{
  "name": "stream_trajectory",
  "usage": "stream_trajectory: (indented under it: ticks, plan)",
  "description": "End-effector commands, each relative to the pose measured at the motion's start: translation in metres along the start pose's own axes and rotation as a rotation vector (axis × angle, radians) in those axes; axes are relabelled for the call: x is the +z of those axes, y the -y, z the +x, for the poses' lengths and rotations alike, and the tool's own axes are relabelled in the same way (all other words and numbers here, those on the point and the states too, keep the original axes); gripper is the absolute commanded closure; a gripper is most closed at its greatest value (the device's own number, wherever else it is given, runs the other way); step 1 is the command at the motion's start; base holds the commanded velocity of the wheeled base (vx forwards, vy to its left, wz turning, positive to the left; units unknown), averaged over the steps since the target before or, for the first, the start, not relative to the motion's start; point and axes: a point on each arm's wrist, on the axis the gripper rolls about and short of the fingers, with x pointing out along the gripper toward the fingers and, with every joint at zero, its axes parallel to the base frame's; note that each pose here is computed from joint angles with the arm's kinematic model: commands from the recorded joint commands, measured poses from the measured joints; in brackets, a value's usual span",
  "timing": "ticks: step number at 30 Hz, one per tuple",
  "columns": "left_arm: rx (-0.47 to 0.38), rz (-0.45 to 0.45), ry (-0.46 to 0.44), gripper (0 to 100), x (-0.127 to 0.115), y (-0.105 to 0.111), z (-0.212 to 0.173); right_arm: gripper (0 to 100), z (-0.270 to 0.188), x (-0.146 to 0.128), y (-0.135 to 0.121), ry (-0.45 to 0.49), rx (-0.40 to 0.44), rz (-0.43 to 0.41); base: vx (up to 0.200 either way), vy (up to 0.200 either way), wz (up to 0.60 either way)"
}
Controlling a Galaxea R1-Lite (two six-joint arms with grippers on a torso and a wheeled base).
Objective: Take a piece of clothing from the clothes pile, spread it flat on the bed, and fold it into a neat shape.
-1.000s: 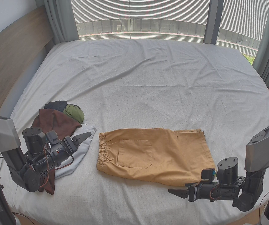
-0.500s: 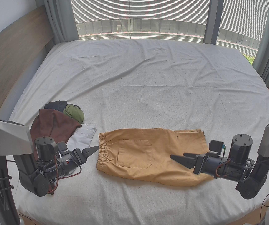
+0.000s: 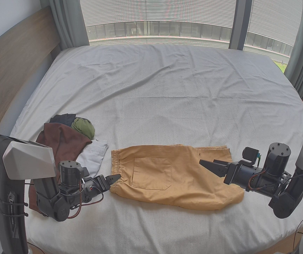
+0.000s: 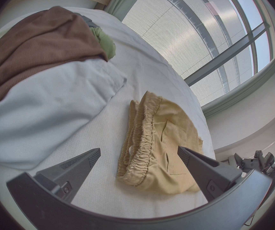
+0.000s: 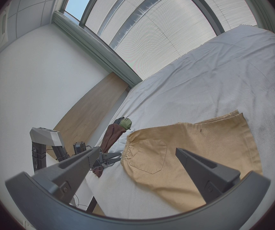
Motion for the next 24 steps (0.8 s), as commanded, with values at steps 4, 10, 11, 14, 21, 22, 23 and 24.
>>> stream_trajectory:
  ticks: [4,10,11,14,21,22,23,24]
  plan:
    - [0.028,0.010,-0.049,0,-0.005,0.007,0.020,0,0.000,0.002,0.000,0.007,0.002,-0.002,0.000,0.000,0.00]
    - [0.003,0.038,-0.094,0,-0.012,0.026,0.035,0,-0.001,0.003,0.001,0.006,0.005,-0.001,0.000,0.000,0.00]
    - [0.000,0.039,-0.097,0,-0.012,0.029,0.038,0,-0.001,0.003,0.001,0.006,0.005,-0.001,0.000,0.000,0.00]
    - [0.004,0.038,-0.087,0,-0.009,0.031,0.043,0,-0.001,0.002,0.001,0.004,0.006,-0.001,0.000,0.000,0.00]
    - [-0.007,-0.005,-0.050,0,0.001,0.030,0.047,0,0.000,0.000,0.000,-0.008,0.015,0.002,0.000,0.000,0.00]
    - [-0.006,-0.007,-0.050,0,0.001,0.030,0.047,0,0.000,0.000,0.000,-0.007,0.013,0.002,0.000,0.000,0.00]
    - [-0.012,-0.019,-0.038,0,0.004,0.030,0.047,0,0.000,0.000,0.000,-0.007,0.013,0.002,0.000,0.000,0.00]
    - [-0.017,-0.019,-0.033,0,0.006,0.031,0.048,0,0.000,-0.001,0.000,-0.009,0.014,0.002,0.000,0.000,0.00]
